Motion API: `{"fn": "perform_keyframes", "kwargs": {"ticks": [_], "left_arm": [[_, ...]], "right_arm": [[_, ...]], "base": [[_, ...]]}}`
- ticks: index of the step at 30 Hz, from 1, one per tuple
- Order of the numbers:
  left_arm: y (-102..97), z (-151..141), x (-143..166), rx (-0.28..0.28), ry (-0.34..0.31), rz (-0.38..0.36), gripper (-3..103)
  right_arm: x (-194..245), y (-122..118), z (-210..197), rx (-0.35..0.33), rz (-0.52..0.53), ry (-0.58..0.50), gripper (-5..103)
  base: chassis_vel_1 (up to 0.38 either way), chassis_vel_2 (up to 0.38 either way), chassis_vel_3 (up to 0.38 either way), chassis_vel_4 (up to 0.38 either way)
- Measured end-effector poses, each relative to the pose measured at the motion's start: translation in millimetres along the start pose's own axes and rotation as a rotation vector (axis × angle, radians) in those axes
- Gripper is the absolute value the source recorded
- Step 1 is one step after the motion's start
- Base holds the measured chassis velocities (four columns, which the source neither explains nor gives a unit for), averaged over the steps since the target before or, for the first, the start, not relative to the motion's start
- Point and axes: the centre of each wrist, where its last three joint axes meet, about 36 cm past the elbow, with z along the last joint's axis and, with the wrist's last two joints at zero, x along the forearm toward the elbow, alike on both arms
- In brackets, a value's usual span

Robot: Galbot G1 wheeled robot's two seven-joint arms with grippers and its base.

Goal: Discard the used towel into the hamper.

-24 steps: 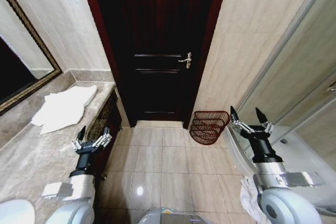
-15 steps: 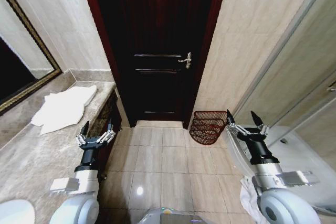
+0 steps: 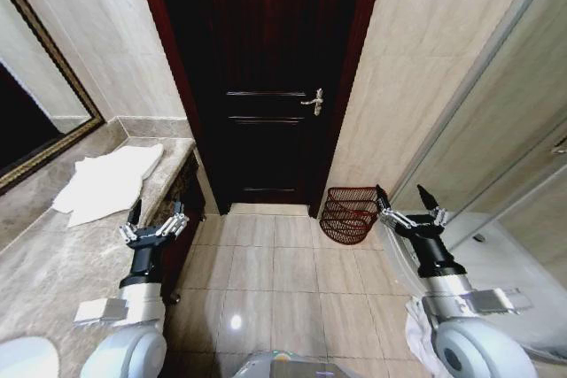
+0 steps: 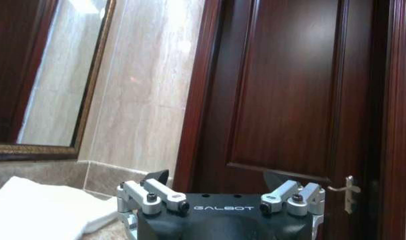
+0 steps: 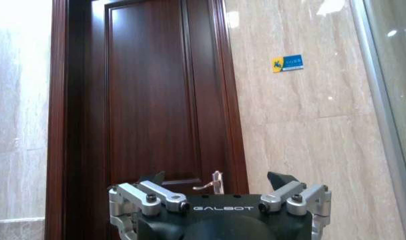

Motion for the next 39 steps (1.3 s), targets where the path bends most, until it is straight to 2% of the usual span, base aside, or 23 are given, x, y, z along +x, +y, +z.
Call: {"fn": "perform_keyframes", "kwargs": {"ticks": [9, 39], "left_arm": [[3.3, 5.1, 3.3, -0.02, 0.015, -0.005, 96], [5.1, 8.4, -0.3, -0.021, 0.008, -0.016, 96]], "right_arm": [[-1.1, 0.9, 0.0, -0.011, 0.001, -0.011, 100], [-4.5, 0.1, -1.8, -0.009, -0.016, -0.044, 100]], "base": [[-0.022, 0.01, 0.016, -0.017], [-0.101, 0.095, 0.096, -0.1]]}}
